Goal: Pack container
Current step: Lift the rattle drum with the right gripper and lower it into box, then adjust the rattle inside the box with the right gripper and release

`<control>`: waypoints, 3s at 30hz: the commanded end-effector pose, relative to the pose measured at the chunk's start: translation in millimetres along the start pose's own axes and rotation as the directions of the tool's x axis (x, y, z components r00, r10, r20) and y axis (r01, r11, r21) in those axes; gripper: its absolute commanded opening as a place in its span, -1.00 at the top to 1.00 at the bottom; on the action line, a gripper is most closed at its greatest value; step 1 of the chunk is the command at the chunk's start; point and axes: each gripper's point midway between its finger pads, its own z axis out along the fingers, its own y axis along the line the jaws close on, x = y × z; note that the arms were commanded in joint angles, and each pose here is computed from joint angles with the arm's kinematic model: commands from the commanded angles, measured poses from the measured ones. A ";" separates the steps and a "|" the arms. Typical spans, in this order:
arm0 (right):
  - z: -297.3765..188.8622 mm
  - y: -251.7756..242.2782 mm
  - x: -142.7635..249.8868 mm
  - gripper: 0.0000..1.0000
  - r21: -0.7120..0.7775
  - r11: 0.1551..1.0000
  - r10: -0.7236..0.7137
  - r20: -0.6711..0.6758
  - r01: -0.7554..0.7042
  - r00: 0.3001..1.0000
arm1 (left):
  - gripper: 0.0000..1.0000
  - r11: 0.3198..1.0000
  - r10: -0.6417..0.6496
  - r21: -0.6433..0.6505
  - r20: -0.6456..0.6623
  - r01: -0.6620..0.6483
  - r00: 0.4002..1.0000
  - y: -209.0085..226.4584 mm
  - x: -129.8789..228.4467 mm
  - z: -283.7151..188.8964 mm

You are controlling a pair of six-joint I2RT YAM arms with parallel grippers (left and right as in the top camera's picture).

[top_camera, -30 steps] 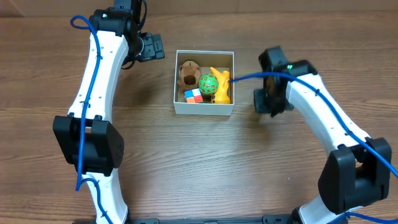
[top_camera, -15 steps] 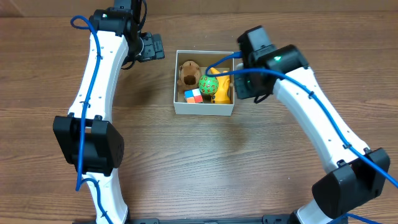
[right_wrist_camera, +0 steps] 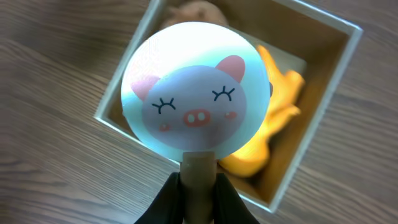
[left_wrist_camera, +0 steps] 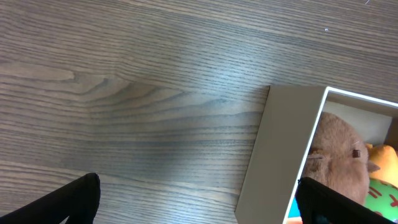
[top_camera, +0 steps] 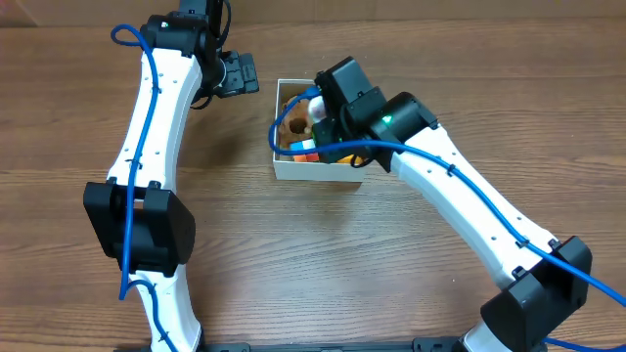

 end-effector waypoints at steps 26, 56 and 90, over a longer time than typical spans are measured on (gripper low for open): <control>27.8 35.1 -9.7 0.59 -0.057 0.997 -0.055 0.015 0.056 0.998 | -1.00 1.000 -0.018 0.007 0.018 0.017 1.000 0.8 -3.0 -7.9; 26.2 37.8 10.4 0.92 -0.172 0.985 -0.019 -0.090 0.003 0.996 | -1.00 1.000 -0.018 0.007 0.018 0.017 1.000 0.9 -3.0 -7.9; 87.5 58.3 36.4 0.92 -0.270 0.963 -0.037 -0.146 -0.004 0.989 | -0.99 1.000 -0.018 0.008 0.018 0.017 1.000 0.8 -3.1 -7.9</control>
